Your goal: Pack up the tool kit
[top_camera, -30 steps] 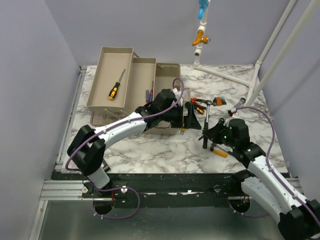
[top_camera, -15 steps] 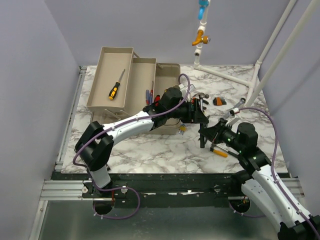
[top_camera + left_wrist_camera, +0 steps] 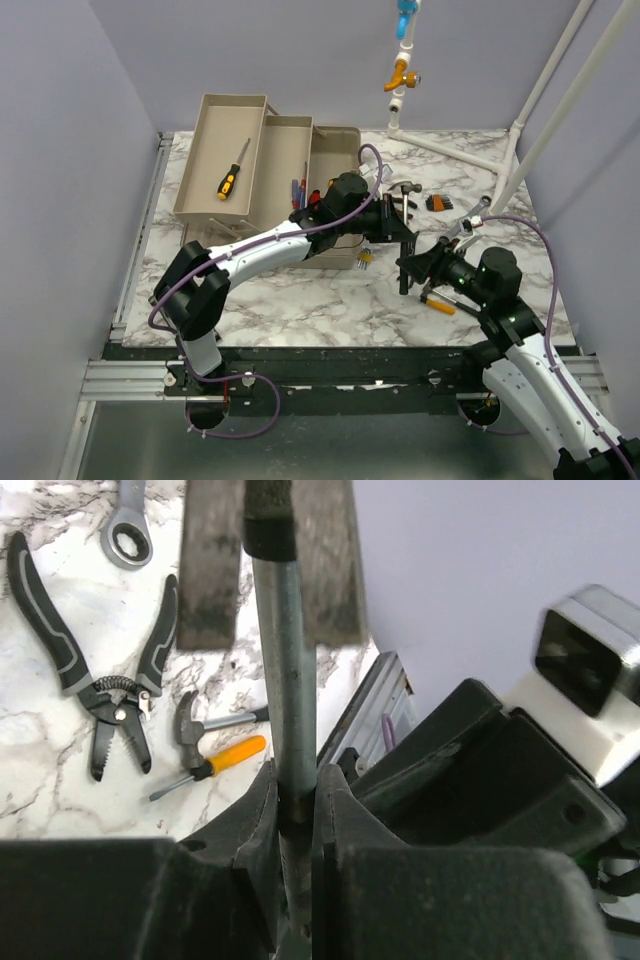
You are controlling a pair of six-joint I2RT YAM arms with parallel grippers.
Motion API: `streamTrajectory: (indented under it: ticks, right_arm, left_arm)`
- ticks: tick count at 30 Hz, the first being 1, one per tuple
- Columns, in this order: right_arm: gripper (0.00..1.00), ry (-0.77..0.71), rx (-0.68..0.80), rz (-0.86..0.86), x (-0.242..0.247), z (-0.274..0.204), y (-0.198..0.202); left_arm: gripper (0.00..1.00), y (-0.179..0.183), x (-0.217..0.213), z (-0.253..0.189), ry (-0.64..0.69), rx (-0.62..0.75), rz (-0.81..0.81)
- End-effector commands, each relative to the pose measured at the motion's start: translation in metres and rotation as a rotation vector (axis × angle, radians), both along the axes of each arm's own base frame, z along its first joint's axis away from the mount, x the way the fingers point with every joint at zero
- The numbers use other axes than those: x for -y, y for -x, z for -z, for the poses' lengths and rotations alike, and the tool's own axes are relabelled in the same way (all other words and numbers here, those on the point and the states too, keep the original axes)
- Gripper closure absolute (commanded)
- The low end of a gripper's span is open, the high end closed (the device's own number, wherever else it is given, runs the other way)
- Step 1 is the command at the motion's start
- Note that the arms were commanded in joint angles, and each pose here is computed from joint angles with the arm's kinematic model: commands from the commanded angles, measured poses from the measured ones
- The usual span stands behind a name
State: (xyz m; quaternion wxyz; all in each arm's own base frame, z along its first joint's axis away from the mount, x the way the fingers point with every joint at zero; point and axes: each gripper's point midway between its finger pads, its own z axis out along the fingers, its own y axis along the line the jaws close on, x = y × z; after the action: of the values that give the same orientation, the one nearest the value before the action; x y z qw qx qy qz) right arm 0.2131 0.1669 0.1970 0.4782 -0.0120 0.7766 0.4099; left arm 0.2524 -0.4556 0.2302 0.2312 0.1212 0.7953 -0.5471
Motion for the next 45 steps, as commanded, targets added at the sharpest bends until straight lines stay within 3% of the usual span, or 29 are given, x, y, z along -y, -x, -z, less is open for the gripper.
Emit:
streamTrajectory:
  ticks: [1,5,9,19,26,32,40,45]
  right_arm:
    - [0.41,-0.030,0.088,-0.014,-0.003,-0.030,-0.001]
    - [0.26,-0.028,0.099,0.023,0.003,-0.033,-0.002]
    - [0.22,-0.035,0.122,0.057,0.009,-0.039,-0.001]
    - [0.23,-0.014,0.137,0.142,0.024,-0.042,-0.003]
    - [0.25,0.017,0.112,0.207,0.034,-0.039,-0.010]
    - [0.27,0.133,-0.028,0.398,0.064,-0.014,-0.027]
    - [0.28,0.129,-0.049,0.413,0.064,-0.009,-0.031]
    - [0.28,0.140,-0.068,0.421,0.065,-0.003,-0.034]
  left_arm:
    - [1.00,-0.007,-0.005,-0.013,-0.004,0.104,-0.032]
    - [1.00,-0.013,-0.023,-0.016,-0.084,0.173,-0.078]
    - [1.00,-0.023,-0.054,-0.024,-0.202,0.224,-0.121]
    - [1.00,-0.070,-0.180,-0.087,-0.596,0.347,-0.273]
    - [1.00,-0.130,-0.265,-0.105,-0.866,0.370,-0.490]
    - [1.00,-0.172,-0.285,-0.075,-1.011,0.337,-0.524]
    - [1.00,-0.208,-0.300,-0.021,-1.227,0.310,-0.526]
    - [1.00,-0.221,-0.293,0.011,-1.232,0.258,-0.481]
